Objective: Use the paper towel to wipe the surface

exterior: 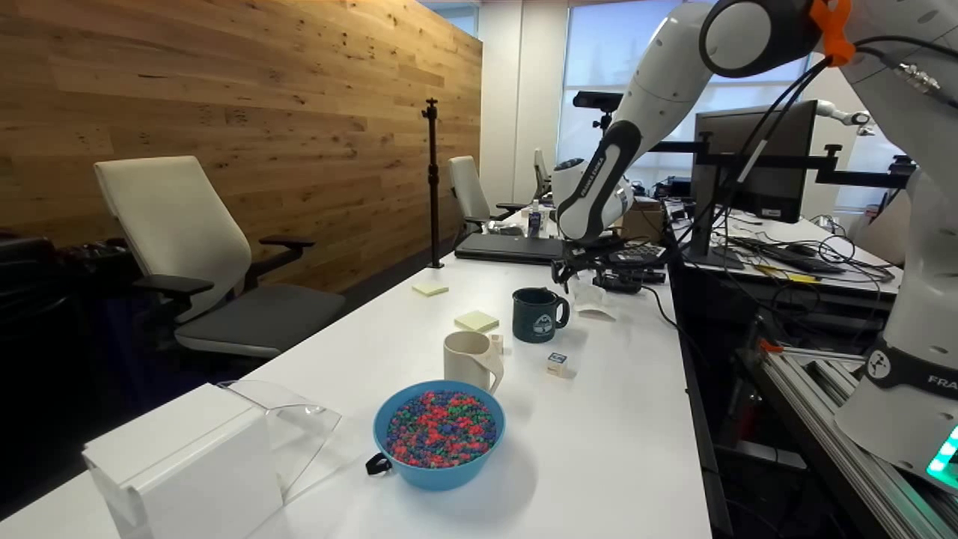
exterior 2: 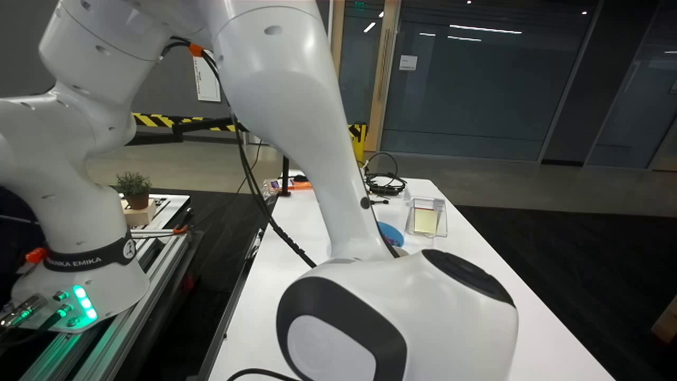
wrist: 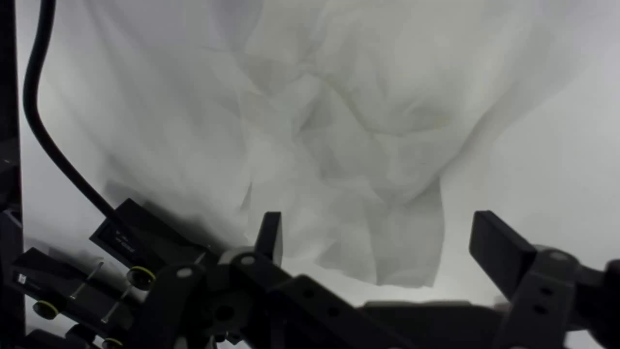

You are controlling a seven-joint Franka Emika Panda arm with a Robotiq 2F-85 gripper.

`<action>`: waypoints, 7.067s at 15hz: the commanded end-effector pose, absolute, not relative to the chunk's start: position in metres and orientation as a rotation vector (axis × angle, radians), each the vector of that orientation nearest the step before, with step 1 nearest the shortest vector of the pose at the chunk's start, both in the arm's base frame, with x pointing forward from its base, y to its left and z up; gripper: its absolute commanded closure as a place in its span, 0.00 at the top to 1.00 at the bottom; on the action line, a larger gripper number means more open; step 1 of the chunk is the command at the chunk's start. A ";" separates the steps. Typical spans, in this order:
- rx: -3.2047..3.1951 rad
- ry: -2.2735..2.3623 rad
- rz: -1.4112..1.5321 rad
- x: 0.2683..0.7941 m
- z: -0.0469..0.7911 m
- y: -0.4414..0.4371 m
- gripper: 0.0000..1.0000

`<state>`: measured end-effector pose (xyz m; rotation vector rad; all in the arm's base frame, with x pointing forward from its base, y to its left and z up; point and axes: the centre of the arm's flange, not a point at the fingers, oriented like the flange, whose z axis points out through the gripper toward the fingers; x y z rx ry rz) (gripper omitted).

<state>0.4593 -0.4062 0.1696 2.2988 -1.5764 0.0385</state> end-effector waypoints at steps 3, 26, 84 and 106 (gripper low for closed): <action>2.344 -1.547 -0.014 0.443 0.158 -0.403 1.00; 2.358 -1.452 -0.048 0.439 0.131 -0.380 0.01; 2.840 -0.614 -0.046 0.389 0.157 -0.232 0.01; 2.853 -0.310 0.020 0.387 0.137 -0.150 0.01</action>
